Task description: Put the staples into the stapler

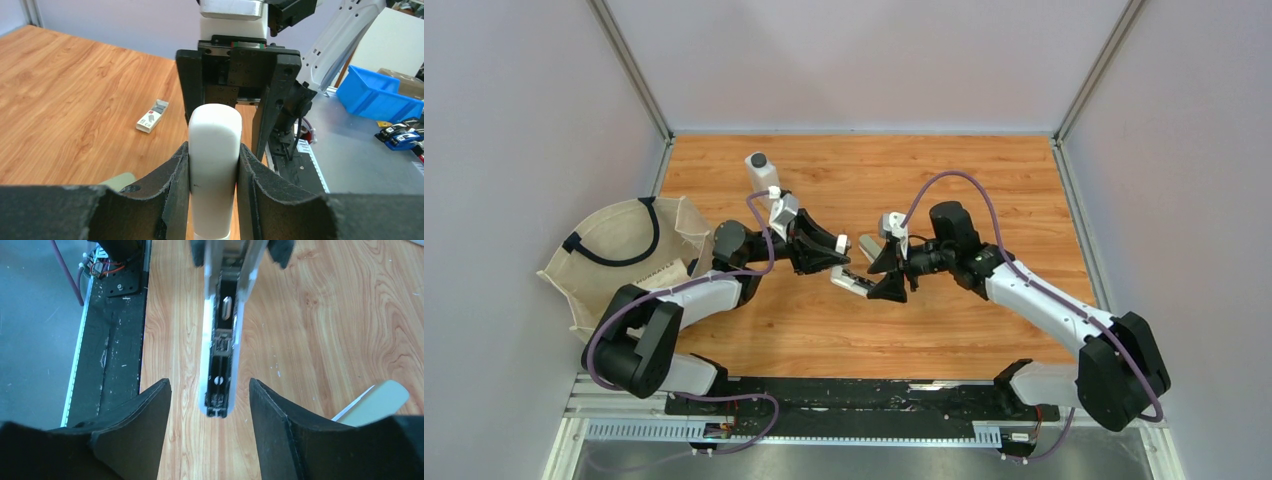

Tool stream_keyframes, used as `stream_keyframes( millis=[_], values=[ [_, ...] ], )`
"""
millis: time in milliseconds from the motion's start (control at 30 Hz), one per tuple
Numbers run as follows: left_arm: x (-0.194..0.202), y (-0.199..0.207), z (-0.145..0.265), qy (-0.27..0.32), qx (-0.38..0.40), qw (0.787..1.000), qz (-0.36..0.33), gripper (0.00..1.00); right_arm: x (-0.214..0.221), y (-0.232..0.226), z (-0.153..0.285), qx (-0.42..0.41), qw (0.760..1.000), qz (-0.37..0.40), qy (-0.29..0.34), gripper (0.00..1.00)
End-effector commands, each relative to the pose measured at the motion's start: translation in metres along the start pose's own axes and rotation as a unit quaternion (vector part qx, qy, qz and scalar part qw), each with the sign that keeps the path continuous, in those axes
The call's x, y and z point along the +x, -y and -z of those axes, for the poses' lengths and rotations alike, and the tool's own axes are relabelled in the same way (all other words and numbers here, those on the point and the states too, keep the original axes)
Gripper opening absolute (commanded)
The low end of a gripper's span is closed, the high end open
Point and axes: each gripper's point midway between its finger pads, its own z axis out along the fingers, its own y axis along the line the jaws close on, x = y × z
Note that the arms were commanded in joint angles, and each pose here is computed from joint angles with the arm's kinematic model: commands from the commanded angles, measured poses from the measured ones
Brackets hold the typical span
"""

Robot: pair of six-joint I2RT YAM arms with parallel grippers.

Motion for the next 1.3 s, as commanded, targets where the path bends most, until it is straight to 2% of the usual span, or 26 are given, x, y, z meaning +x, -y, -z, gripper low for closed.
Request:
stream_keyframes(
  millis=[0, 333, 867, 1067, 1133, 1267],
  values=[
    [-0.018, 0.010, -0.008, 0.015, 0.031, 0.997, -0.065, 0.00, -0.030, 0.011, -0.004, -0.001, 1.000, -0.008, 0.029, 0.61],
    [-0.015, 0.009, -0.012, 0.014, 0.033, 0.998, -0.056, 0.00, -0.035, 0.020, -0.018, -0.004, 0.998, -0.052, 0.037, 0.56],
    [-0.015, 0.008, -0.015, 0.016, 0.031, 0.998, -0.043, 0.00, -0.033, 0.016, -0.034, -0.016, 0.998, -0.048, 0.039, 0.55],
    [-0.016, 0.007, -0.016, 0.017, 0.031, 0.998, -0.042, 0.00, -0.031, 0.013, -0.036, -0.022, 0.998, -0.046, 0.037, 0.36],
    [-0.015, 0.007, -0.016, 0.016, 0.031, 0.999, -0.041, 0.00, -0.030, 0.013, -0.037, -0.024, 0.998, -0.046, 0.036, 0.34],
    [-0.016, 0.007, -0.016, 0.017, 0.030, 0.999, -0.040, 0.00, -0.031, 0.012, -0.036, -0.025, 0.998, -0.044, 0.037, 0.22]
  ],
)
